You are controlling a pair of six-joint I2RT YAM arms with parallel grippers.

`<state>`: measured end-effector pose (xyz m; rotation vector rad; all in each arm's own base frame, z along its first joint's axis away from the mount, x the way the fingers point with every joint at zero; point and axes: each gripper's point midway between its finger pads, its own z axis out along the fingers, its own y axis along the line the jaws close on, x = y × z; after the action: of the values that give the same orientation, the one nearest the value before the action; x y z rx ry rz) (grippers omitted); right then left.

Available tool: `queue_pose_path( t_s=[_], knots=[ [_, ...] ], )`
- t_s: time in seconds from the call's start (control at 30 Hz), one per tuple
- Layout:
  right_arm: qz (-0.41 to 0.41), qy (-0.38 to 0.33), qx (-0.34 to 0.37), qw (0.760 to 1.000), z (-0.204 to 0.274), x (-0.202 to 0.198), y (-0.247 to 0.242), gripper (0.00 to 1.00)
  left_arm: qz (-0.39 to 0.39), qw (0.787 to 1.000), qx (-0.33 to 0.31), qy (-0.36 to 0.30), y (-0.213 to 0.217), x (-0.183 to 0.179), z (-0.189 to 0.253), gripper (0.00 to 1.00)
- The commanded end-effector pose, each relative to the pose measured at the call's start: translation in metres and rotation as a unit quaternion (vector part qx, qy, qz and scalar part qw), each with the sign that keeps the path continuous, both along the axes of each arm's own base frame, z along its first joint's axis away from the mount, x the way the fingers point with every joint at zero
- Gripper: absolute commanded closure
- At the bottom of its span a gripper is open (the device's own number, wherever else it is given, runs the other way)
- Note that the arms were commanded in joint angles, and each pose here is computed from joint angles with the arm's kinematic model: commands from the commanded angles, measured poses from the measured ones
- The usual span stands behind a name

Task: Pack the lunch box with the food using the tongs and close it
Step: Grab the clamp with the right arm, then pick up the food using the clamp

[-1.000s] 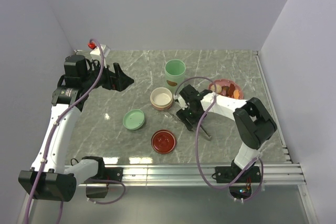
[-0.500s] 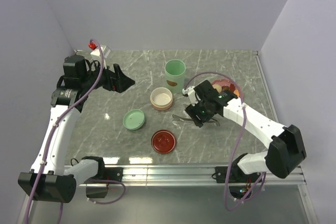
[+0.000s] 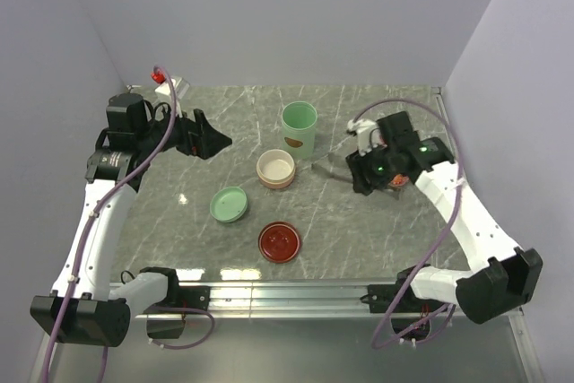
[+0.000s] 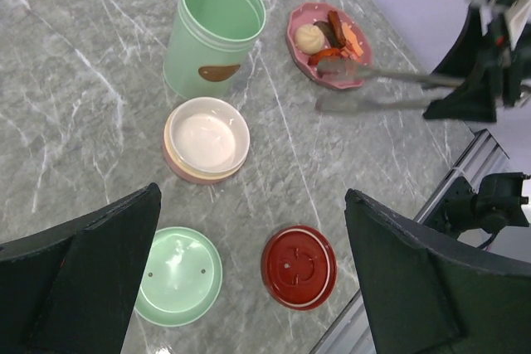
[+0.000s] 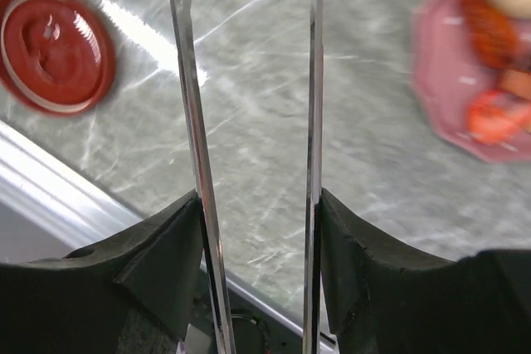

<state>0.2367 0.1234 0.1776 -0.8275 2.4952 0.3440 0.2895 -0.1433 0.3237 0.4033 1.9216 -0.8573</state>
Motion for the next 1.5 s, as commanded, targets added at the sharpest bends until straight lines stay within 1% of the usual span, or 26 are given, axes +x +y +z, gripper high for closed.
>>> queue_pose_path(
  t_s=[0.0, 0.07, 0.17, 0.2, 0.27, 0.33, 0.4, 0.43, 0.57, 0.83, 1.1, 1.47],
  knots=[
    [-0.023, -0.028, 0.016, 0.999, 0.030, 0.006, -0.025, 0.40, -0.023, 0.999, -0.002, -0.049, -0.003, -0.005, 0.029, 0.00],
    [-0.055, -0.027, 0.008, 0.998, 0.034, 0.013, -0.049, 0.40, -0.027, 0.998, -0.002, -0.052, -0.004, -0.004, 0.031, 0.01],
    [-0.081, -0.027, -0.007, 0.996, 0.036, 0.025, -0.071, 0.40, -0.032, 0.998, -0.005, -0.054, -0.006, -0.004, 0.033, 0.01],
    [-0.104, -0.023, -0.016, 0.994, 0.034, 0.031, -0.085, 0.40, -0.033, 0.998, -0.007, -0.056, -0.006, -0.005, 0.034, 0.01],
    [-0.117, -0.028, -0.020, 0.993, 0.038, 0.041, -0.094, 0.40, -0.035, 0.998, -0.010, -0.053, -0.007, -0.005, 0.034, 0.01],
    [-0.149, -0.024, -0.020, 0.988, 0.041, 0.053, -0.113, 0.40, -0.037, 0.998, -0.013, -0.053, -0.008, -0.005, 0.034, 0.01],
    [-0.162, -0.015, -0.022, 0.986, 0.037, 0.063, -0.123, 0.40, -0.039, 0.998, -0.015, -0.052, -0.008, -0.004, 0.033, 0.01],
    [-0.175, -0.023, -0.023, 0.984, 0.040, 0.070, -0.132, 0.40, -0.040, 0.998, -0.016, -0.051, -0.009, -0.003, 0.032, 0.01],
    [-0.194, -0.006, -0.028, 0.981, 0.024, 0.087, -0.148, 0.39, -0.046, 0.997, -0.023, -0.049, -0.011, -0.003, 0.032, 0.01],
    [-0.207, 0.002, -0.025, 0.978, 0.000, 0.109, -0.154, 0.39, -0.059, 0.997, -0.030, -0.044, -0.015, 0.002, 0.031, 0.01],
    [-0.208, 0.009, -0.027, 0.978, -0.015, 0.120, -0.154, 0.38, -0.061, 0.997, -0.031, -0.041, -0.016, 0.005, 0.028, 0.01],
    [-0.177, 0.029, -0.032, 0.983, -0.030, 0.123, -0.130, 0.37, -0.059, 0.997, -0.031, -0.036, -0.016, 0.007, 0.025, 0.00]
  ],
)
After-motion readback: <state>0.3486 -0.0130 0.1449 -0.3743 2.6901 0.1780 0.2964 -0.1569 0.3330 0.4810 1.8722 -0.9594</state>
